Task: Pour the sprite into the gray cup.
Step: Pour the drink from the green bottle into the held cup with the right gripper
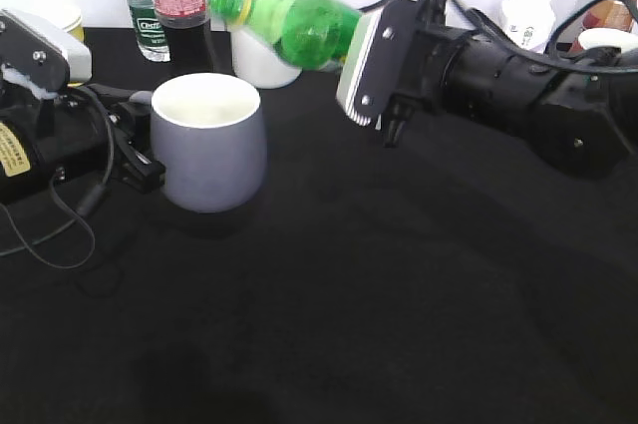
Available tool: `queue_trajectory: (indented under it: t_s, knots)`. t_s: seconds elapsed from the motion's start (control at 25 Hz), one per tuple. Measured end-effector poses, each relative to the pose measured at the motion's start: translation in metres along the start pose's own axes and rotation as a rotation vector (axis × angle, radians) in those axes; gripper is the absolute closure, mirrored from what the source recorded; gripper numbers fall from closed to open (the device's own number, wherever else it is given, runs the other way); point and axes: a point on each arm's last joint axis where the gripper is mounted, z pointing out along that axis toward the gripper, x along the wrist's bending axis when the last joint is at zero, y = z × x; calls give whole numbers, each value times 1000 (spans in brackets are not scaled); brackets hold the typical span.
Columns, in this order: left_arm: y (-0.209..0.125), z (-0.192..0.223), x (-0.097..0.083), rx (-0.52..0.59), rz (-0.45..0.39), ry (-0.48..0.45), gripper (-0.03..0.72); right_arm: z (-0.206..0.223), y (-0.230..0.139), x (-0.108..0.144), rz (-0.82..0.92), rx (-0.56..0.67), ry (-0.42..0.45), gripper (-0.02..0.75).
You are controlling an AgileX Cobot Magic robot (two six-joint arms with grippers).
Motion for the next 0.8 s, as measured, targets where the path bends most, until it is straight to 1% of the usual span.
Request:
queue_trajectory:
  t_s: [0.12,0.2,0.32,0.48,0.6,0.72,0.8]
  knots:
    - [0,0,-2,3,21,-23,612,4,0,-10,-107,23,-49,312]
    - [0,0,-2,3,22,-24,612,5,0,-14,-191,35,-67,312]
    - [0,0,-2,3,22,-24,613,5,-1,-15,-318,53,-72,312]
    - [1,0,-2,-6,22,-26,613,5,-1,-16,-422,61,-72,312]
    - [1,0,-2,-8,22,-26,613,4,-4,-19,-481,97,-96,315]
    - [1,0,-2,-9,22,-26,613,4,-1,-24,-506,80,-157,315]
    - [1,0,-2,-9,22,-26,613,4,-1,-25,-509,91,-172,316]
